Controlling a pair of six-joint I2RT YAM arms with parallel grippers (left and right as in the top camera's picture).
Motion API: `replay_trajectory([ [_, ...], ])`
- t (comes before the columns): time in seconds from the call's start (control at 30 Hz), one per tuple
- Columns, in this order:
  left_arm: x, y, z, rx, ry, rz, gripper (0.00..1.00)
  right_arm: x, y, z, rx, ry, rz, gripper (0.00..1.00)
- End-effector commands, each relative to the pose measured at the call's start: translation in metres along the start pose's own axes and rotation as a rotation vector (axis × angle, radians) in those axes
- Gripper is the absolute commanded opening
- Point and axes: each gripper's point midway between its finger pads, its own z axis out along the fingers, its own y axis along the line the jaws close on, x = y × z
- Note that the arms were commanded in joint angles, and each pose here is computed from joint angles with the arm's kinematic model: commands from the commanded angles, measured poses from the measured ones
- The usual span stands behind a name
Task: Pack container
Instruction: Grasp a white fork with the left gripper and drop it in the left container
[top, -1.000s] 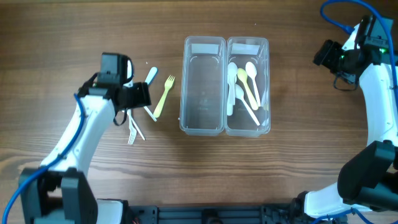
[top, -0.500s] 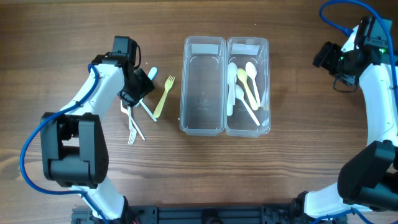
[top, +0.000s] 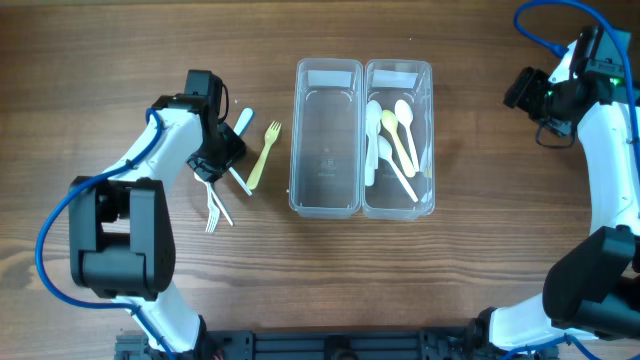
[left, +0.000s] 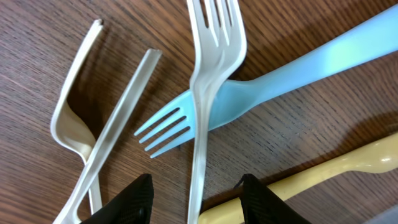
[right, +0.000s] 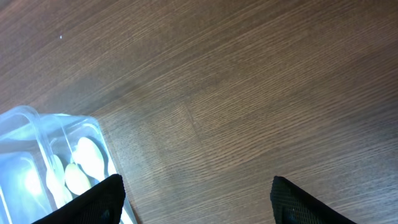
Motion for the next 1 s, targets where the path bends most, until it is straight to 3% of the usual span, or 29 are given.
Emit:
replay_trajectory([
  [0.0,0.008,0.002,0.015,-0.052,0.008,0.035,0.49,0.003,0.001,0.007,-0.005,0.016,0.014,0.74],
  [0.3,0.018,0.002,0.033,-0.102,0.029,0.061,0.45,0.003,0.001,0.007,-0.001,0.016,0.013,0.73],
  [0.43,0.016,0.000,0.034,-0.092,0.021,0.062,0.27,0.002,0.000,0.007,0.005,0.014,0.013,0.73],
  [0.53,0.016,-0.001,0.033,-0.090,0.020,0.063,0.04,0.002,-0.001,0.007,0.007,0.013,0.013,0.73],
  [0.63,0.016,0.000,0.025,-0.090,0.019,0.074,0.04,0.002,-0.001,0.007,0.009,0.011,0.013,0.73],
  [0.7,0.014,-0.004,0.011,-0.074,0.002,0.096,0.04,0.002,-0.001,0.007,0.009,0.010,0.013,0.74],
  [0.83,-0.006,-0.034,-0.062,0.058,-0.124,0.184,0.04,0.001,-0.003,0.007,0.020,0.007,0.013,0.74],
  [0.97,-0.019,-0.087,-0.157,0.246,-0.368,0.475,0.04,0.001,-0.003,0.007,0.019,0.007,0.014,0.74],
])
